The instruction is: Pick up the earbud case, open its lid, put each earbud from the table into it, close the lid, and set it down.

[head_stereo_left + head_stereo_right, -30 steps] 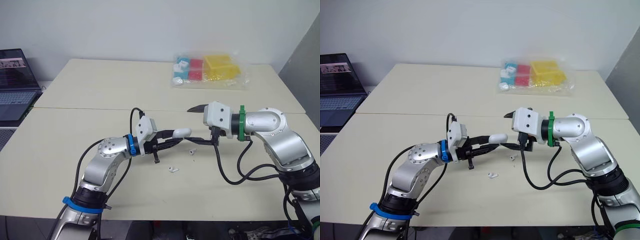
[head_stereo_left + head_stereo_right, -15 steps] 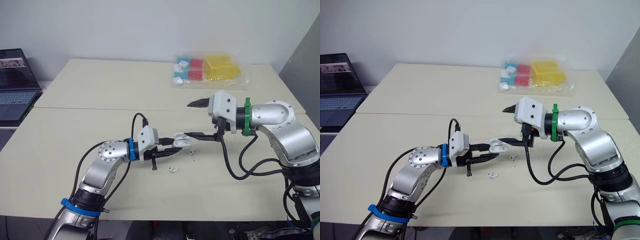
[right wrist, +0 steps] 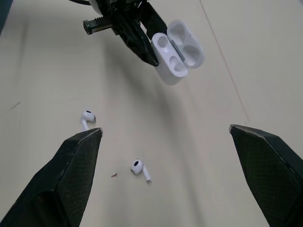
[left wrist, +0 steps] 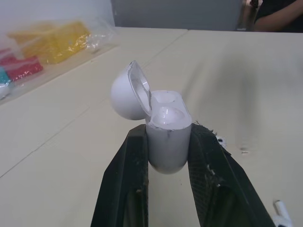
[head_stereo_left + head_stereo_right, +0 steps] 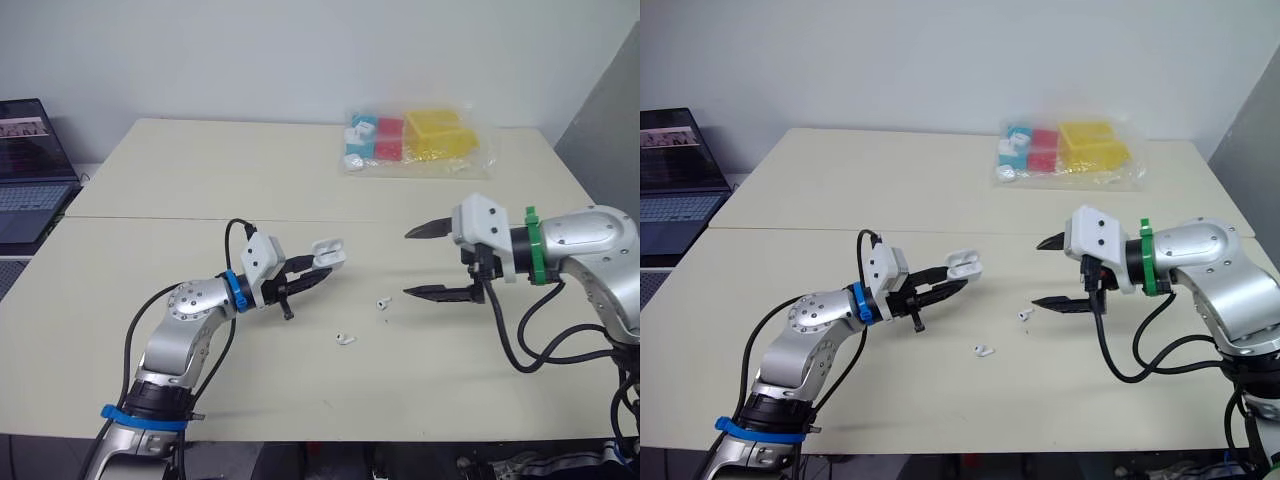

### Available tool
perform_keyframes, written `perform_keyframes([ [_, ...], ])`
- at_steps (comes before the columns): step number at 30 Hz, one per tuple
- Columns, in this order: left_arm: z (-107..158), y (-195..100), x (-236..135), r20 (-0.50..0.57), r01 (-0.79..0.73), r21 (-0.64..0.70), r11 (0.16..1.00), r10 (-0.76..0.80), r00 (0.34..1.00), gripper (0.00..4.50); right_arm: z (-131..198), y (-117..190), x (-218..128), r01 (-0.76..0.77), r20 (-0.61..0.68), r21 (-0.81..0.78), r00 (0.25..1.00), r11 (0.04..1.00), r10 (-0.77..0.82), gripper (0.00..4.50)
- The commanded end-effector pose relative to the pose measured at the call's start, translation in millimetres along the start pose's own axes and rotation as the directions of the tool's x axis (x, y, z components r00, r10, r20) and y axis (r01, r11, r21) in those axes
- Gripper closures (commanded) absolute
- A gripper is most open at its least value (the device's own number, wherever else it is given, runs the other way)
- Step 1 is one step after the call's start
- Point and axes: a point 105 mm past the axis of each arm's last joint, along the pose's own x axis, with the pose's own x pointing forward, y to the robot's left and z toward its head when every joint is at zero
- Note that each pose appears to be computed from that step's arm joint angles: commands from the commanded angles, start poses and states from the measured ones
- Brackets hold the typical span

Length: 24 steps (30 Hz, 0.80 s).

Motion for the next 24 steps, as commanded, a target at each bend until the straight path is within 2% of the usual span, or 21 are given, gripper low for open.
perform_keyframes([
  [1,15,6,-8,0.035,-0.041,0.064,0.997,0.038,0.999,3.74,-13,1,17,-0.076,-0.057,-0.041,0.996,0.996,0.073,0.0],
  [9,15,-4,-5,0.039,-0.027,0.076,0.997,0.024,0.999,3.74,-47,-6,59,-0.246,-0.188,-0.079,0.955,0.966,0.228,0.0],
  [20,14,-7,-5,0.035,-0.033,0.074,0.997,0.03,0.999,3.74,-74,-14,82,-0.301,-0.256,-0.026,0.924,0.953,0.284,0.0],
  [22,14,-8,-5,0.034,-0.034,0.075,0.997,0.031,0.999,3.74,-79,-13,81,-0.307,-0.264,-0.006,0.918,0.952,0.295,0.35],
  [24,14,-8,-5,0.034,-0.034,0.075,0.997,0.031,0.999,3.74,-80,-12,81,-0.312,-0.263,-0.002,0.917,0.95,0.3,0.88],
])
